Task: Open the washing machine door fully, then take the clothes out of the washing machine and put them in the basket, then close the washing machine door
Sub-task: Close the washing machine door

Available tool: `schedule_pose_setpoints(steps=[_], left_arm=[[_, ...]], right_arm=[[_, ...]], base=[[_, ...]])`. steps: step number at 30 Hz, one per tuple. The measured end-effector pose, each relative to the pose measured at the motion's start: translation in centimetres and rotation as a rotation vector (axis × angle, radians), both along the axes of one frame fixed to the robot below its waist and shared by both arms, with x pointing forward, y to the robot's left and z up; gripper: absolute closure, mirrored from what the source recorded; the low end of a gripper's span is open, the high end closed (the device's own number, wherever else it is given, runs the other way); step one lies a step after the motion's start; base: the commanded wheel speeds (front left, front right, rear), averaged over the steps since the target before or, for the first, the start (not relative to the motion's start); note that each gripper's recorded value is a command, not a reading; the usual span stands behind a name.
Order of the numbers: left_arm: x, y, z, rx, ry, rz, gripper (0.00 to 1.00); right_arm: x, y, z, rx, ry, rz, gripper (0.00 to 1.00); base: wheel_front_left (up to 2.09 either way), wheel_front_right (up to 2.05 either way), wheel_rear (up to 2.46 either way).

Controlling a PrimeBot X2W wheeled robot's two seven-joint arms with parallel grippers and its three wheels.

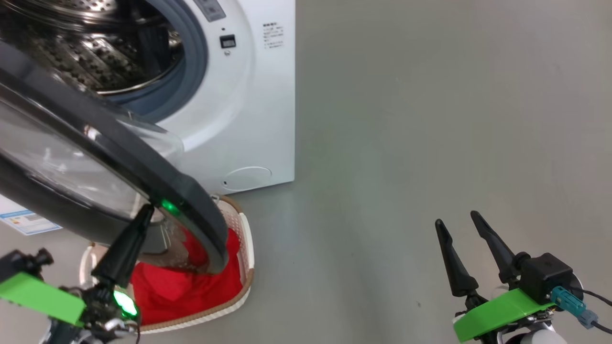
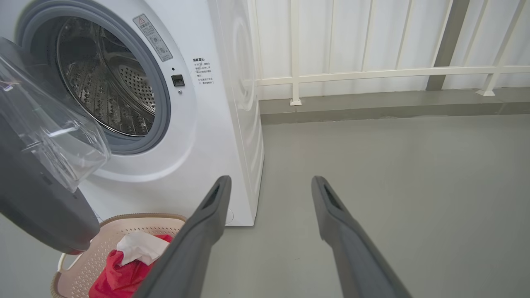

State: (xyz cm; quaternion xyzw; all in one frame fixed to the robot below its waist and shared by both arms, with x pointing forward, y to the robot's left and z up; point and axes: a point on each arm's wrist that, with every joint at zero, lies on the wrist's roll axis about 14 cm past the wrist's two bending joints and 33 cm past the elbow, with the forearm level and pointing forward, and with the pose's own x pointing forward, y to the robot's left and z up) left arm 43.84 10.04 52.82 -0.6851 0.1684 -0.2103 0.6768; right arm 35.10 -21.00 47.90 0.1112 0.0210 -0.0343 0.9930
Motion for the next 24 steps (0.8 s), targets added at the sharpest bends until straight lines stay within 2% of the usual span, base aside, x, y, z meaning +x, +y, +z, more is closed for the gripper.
schedule_pose_setpoints(steps=[14,24], left_arm=[[5.2,-2.7,-0.9,-0.022,0.025,-0.049,1.00],[7.3,-3.6,-1.1,-0.021,0.029,-0.055,1.00]], right_arm=[[0.1,-1.0,-1.2,0.018,0.024,-0.039,0.00],[0.7,-0.9,-1.4,0.024,0.022,-0.035,0.00]], base=[[0.00,0.00,0.00],[0.00,0.00,0.00]])
